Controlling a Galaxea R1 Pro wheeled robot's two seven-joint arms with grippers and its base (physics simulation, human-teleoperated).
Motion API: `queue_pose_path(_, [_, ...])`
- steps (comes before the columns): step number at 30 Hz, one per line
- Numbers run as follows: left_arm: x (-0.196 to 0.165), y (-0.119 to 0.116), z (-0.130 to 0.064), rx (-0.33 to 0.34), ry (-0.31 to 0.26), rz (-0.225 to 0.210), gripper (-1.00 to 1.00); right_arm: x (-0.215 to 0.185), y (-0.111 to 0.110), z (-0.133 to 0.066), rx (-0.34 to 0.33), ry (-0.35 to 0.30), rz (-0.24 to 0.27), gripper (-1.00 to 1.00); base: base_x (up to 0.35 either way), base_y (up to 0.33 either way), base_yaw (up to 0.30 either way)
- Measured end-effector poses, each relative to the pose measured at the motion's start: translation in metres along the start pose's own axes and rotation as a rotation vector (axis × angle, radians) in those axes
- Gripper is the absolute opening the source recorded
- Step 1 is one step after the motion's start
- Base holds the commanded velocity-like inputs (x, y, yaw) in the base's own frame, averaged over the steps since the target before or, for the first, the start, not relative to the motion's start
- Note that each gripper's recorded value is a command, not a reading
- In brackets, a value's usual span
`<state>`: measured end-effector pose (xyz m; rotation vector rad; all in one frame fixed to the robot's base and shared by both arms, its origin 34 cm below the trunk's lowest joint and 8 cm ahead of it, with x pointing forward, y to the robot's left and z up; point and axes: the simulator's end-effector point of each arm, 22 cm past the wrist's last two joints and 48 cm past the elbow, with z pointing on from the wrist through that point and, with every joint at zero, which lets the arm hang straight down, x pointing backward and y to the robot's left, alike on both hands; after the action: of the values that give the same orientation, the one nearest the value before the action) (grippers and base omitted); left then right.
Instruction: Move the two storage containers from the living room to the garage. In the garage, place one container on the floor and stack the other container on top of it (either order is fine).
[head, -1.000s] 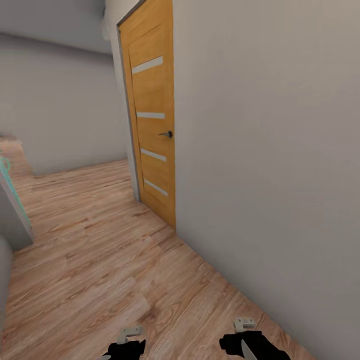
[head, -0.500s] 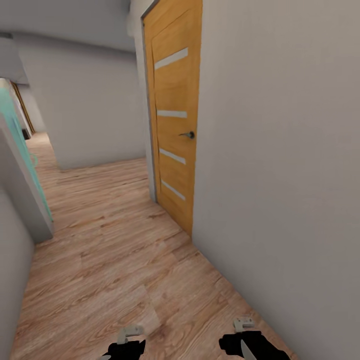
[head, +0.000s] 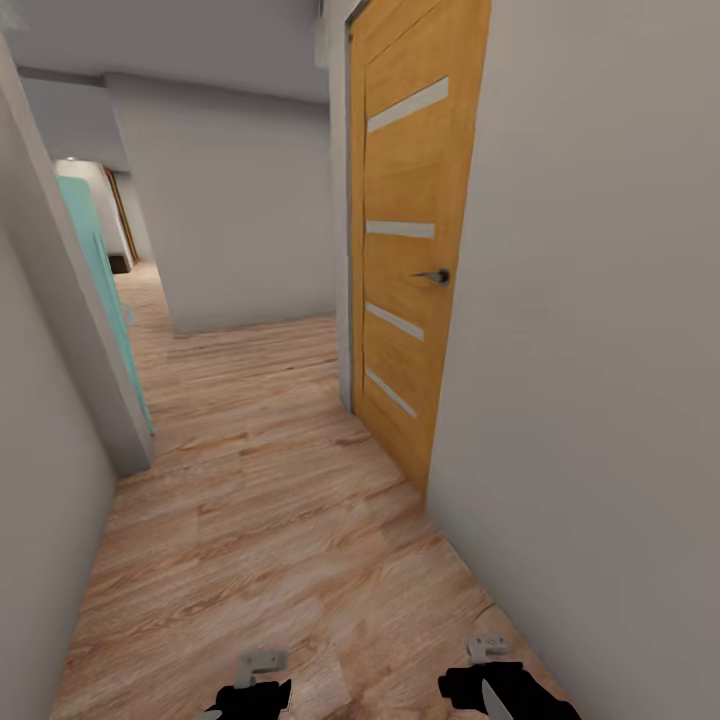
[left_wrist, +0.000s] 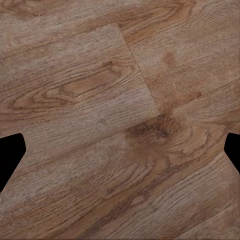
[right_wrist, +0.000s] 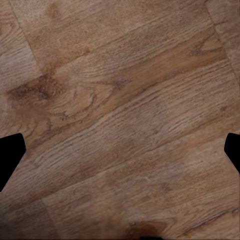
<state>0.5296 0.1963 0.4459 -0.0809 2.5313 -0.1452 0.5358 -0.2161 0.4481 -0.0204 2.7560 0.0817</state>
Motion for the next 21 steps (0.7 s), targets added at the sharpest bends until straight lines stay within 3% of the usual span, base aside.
queue_pose_path(5, [0.0, 0.0, 0.0, 0.0, 0.0, 0.0, 1.0, 0.0, -0.0009, 0.0, 0.001, 0.0, 0.001, 1.0, 0.344, 0.0, 0.207])
queue_pose_path(21, [-0.0029, -0.0004, -0.001, 0.0, -0.006, 0.001, 1.0, -0.0037, -0.0026, -0.0018, 0.001, -0.011, 0.006, 1.0, 0.344, 0.0, 0.066])
